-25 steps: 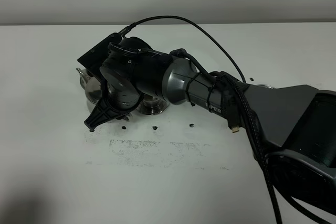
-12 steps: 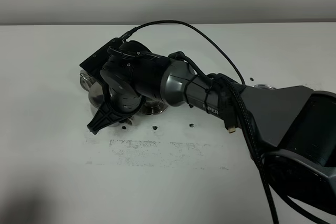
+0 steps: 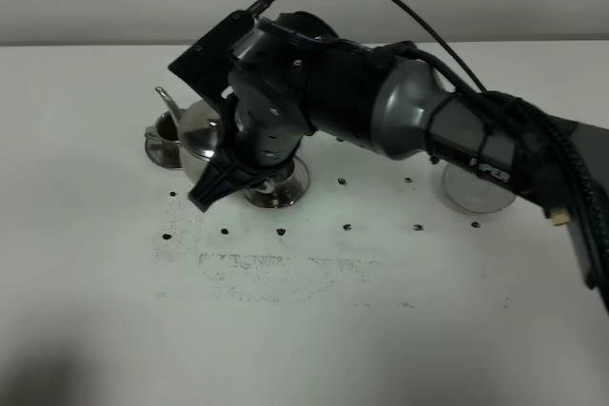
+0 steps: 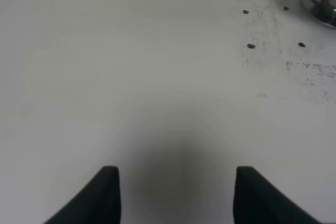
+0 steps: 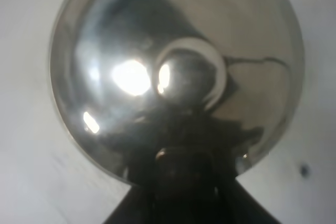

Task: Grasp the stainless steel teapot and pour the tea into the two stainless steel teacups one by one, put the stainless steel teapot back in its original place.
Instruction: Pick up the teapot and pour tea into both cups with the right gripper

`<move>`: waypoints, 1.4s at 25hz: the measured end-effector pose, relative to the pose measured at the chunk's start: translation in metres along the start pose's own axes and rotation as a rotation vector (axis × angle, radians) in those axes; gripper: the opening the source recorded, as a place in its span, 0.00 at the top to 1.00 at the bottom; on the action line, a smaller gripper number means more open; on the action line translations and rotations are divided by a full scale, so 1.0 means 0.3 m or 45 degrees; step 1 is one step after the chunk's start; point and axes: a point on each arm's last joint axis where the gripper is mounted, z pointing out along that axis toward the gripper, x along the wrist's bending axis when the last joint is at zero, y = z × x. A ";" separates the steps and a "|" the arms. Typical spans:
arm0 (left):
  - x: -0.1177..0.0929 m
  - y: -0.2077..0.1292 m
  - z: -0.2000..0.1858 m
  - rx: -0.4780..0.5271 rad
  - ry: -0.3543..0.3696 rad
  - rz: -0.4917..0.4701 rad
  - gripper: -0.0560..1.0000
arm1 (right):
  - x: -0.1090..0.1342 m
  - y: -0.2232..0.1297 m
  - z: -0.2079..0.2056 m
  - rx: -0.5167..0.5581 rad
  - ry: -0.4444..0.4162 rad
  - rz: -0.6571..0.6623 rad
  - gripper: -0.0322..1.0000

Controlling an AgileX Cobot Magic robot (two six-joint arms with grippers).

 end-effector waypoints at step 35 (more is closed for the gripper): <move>0.000 0.000 0.000 0.000 0.000 0.000 0.50 | -0.463 -0.004 0.078 0.197 -0.147 -1.442 0.78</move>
